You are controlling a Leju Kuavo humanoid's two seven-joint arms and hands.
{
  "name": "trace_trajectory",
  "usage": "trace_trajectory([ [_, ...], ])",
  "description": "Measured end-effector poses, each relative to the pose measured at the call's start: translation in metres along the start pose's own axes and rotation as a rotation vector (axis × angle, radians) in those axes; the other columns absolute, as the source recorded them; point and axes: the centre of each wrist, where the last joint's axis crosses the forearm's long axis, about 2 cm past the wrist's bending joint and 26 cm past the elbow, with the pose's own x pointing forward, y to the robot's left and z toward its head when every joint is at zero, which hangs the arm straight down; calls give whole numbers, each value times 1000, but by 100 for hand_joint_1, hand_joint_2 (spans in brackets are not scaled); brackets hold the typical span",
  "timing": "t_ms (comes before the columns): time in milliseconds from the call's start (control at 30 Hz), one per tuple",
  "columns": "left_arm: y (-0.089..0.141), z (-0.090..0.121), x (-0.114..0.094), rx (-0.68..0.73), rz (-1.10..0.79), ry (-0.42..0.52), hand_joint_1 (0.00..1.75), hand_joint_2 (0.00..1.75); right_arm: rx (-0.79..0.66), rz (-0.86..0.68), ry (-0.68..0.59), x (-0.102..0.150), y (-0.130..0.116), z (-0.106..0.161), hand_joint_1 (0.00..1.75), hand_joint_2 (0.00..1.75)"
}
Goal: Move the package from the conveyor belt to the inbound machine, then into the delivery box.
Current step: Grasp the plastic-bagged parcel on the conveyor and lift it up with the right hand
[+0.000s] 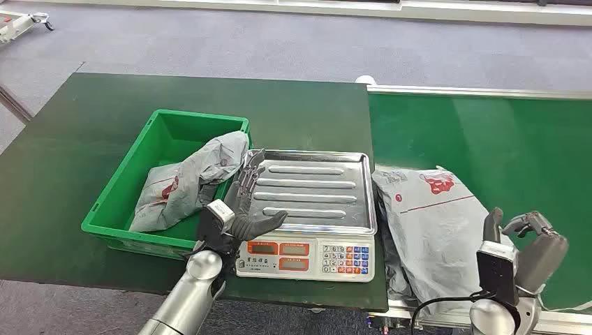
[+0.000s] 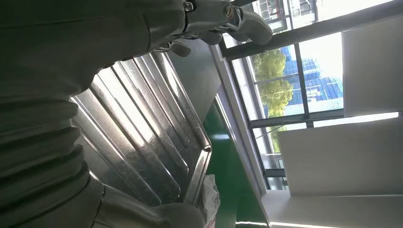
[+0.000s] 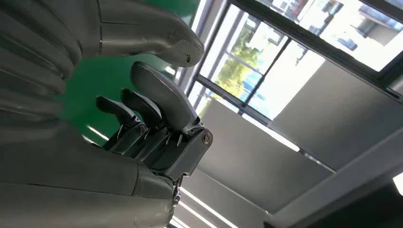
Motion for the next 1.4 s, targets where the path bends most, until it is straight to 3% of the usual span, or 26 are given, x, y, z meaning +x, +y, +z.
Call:
trace_trajectory([
  [233,-4,2,-1,13,30,1,0,175,-38,51,-58,5,-5,-2,175,175],
  [400,-9,4,2,33,51,-15,0,175,26,95,-195,22,5,-15,175,175],
  [433,-9,4,2,36,48,-15,0,175,59,110,-228,28,13,-22,173,131],
  [467,-10,4,2,39,45,-15,0,175,96,126,-257,34,22,-31,129,131],
  [533,-12,3,2,45,42,-16,0,175,162,152,-288,43,40,-46,42,44],
  [567,-13,3,2,47,42,-16,0,175,192,159,-286,46,48,-52,0,44],
  [600,-14,3,2,48,43,-16,0,175,227,166,-268,47,55,-56,0,0],
  [767,-15,7,1,46,50,-8,0,175,388,281,-7,24,77,-72,0,0],
  [1033,-16,9,-1,30,50,1,0,175,462,416,236,-37,64,-59,0,0],
  [1400,-13,2,1,11,27,-6,0,175,694,597,465,-58,57,-54,0,0],
])
